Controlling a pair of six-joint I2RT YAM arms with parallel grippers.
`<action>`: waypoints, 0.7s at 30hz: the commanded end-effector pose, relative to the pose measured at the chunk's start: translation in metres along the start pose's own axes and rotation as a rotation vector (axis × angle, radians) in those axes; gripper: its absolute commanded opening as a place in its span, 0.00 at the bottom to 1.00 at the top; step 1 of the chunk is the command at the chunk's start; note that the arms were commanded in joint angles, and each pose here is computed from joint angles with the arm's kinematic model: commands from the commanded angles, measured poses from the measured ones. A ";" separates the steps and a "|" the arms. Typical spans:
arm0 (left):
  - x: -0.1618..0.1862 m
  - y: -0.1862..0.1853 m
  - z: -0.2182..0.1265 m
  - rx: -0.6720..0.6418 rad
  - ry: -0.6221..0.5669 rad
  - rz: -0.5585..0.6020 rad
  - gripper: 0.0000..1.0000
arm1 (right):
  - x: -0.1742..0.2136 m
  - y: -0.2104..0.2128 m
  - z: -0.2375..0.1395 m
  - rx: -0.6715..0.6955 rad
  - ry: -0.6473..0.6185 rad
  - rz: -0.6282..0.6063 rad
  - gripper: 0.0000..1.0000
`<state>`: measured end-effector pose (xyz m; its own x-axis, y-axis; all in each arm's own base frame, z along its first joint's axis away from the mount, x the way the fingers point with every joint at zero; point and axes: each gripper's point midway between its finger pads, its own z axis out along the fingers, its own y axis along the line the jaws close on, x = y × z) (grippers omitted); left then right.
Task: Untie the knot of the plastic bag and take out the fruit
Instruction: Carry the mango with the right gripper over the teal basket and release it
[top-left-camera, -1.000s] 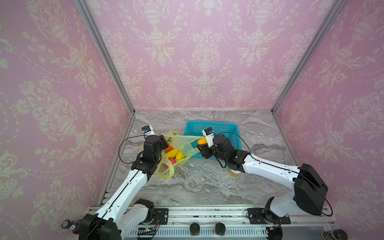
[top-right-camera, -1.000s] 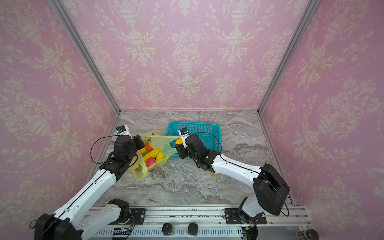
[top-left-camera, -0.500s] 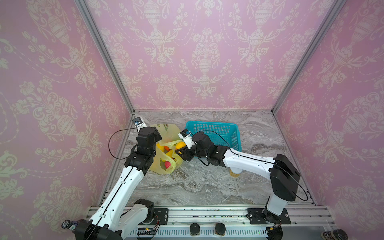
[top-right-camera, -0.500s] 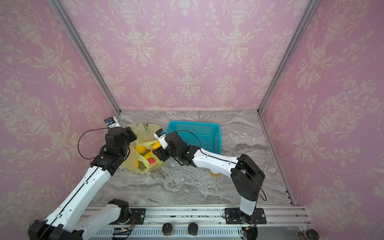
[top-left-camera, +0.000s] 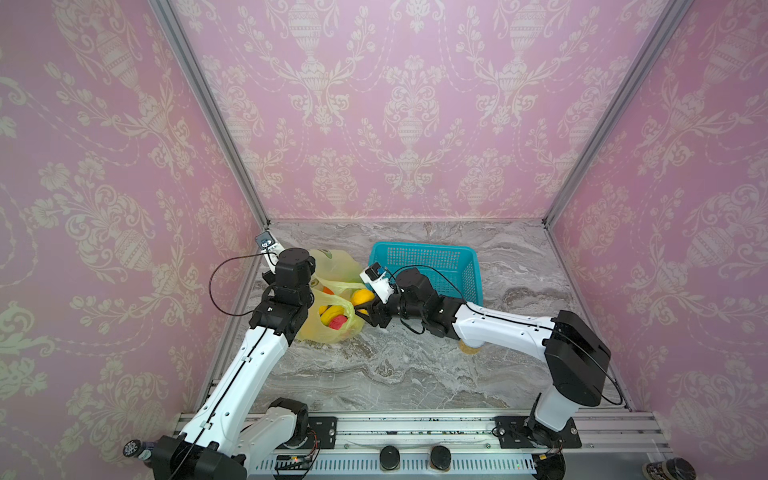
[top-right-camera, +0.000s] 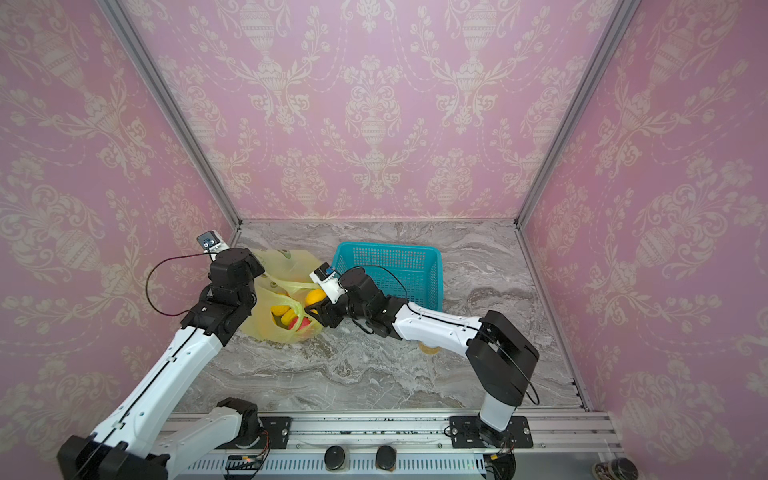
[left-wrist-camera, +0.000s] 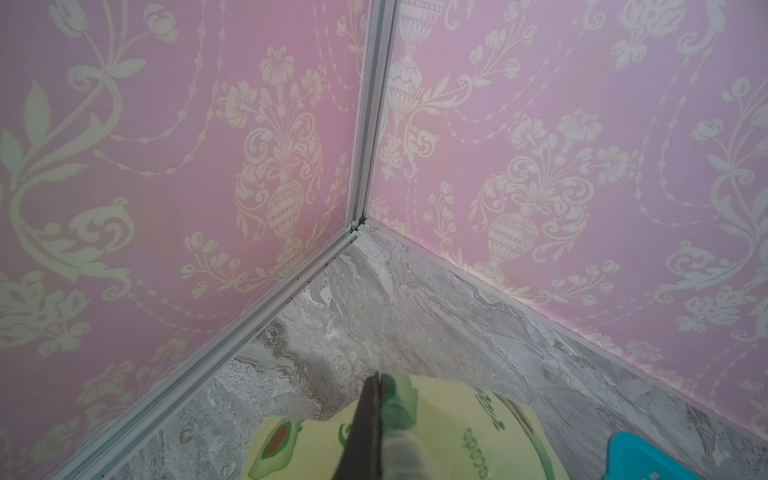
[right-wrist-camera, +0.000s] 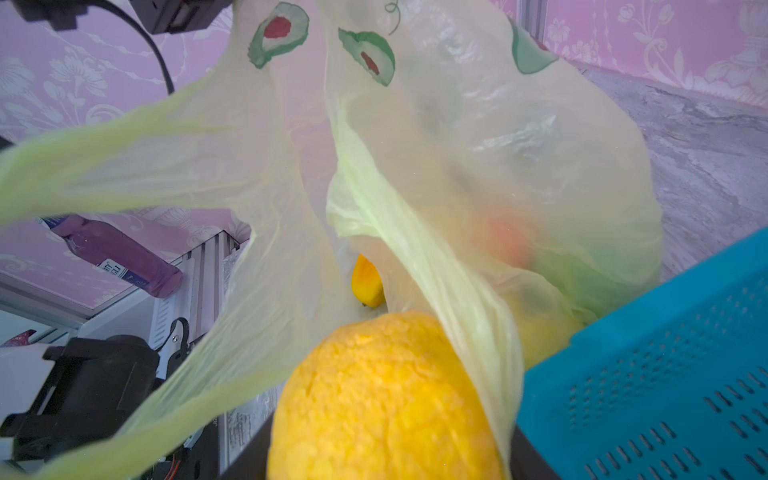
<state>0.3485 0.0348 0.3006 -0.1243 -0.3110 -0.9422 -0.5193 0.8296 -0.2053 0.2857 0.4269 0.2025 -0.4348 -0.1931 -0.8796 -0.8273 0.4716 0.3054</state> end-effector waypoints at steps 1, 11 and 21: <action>0.026 -0.010 0.015 0.027 0.065 0.050 0.00 | -0.012 -0.043 -0.014 0.085 -0.102 0.103 0.36; 0.057 -0.048 0.043 0.106 0.156 0.103 0.00 | 0.028 -0.128 -0.007 0.478 0.065 0.105 0.45; 0.067 -0.062 0.047 0.113 0.165 0.165 0.00 | 0.036 -0.156 0.023 0.587 0.169 0.141 0.69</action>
<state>0.4074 -0.0137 0.2236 -0.3645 -0.2583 -0.8947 -0.3933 0.9136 -0.1035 0.4014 0.3735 0.1237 -0.5788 -0.2000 -0.7906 -0.4964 0.8556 0.1470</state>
